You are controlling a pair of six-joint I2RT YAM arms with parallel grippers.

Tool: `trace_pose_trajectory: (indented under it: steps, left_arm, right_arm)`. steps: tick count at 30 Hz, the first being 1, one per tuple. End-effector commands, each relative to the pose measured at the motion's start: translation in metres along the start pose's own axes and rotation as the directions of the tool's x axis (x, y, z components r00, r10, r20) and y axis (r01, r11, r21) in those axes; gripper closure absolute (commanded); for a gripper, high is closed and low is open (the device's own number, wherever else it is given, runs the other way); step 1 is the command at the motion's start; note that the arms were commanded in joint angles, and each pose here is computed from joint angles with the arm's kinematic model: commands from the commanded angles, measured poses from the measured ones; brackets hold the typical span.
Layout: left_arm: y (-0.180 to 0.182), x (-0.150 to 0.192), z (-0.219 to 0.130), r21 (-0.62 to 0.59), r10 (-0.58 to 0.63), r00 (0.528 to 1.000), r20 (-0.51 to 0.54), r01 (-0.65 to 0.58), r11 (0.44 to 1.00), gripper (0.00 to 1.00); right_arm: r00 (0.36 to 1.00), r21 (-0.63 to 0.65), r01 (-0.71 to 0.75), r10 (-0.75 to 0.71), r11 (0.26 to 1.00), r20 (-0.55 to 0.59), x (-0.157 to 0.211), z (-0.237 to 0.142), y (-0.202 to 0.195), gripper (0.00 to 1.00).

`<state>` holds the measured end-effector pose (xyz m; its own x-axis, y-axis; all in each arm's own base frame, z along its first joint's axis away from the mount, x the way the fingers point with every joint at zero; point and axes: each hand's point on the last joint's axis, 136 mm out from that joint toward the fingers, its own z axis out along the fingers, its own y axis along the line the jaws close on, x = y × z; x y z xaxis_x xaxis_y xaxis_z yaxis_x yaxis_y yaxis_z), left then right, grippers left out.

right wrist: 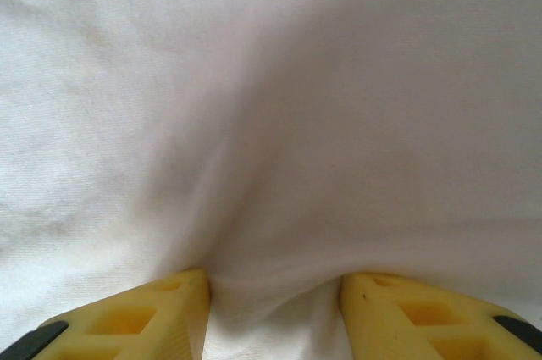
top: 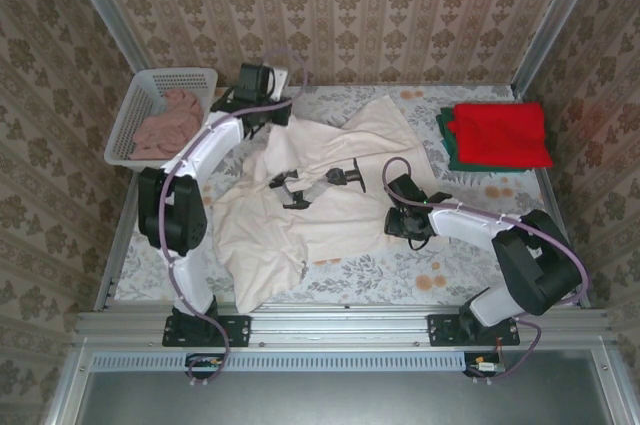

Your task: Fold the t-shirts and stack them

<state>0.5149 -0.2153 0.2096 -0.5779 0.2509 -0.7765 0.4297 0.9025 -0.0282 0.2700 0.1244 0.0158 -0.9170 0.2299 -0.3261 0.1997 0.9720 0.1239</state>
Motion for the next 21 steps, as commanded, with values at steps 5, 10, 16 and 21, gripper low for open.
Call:
trace_pose_trajectory:
  steps: [5,10,16,21]
  left_arm:
    - [0.058,0.007,0.086,-0.259,0.289,0.947,-0.138,-0.316,0.913,1.00]
    - [0.073,0.009,0.114,-0.344,0.274,0.952,-0.136,-0.305,0.888,0.55]
    - [0.105,0.044,0.094,-0.436,0.051,0.961,-0.273,-0.171,0.884,0.00]
    - [0.108,0.071,0.051,-0.425,-0.121,0.960,-0.251,0.003,0.905,0.00]
  right_arm:
    - [0.997,0.028,0.011,-0.009,1.000,-0.078,0.019,0.008,-0.009,0.53]
    - [0.997,0.035,0.015,-0.012,0.999,-0.076,0.018,0.005,-0.010,0.52]
    - [0.998,0.089,0.018,-0.013,0.996,-0.061,0.016,-0.003,-0.021,0.52]
    - [0.997,0.105,-0.003,0.011,0.994,-0.072,0.021,-0.006,-0.027,0.52]
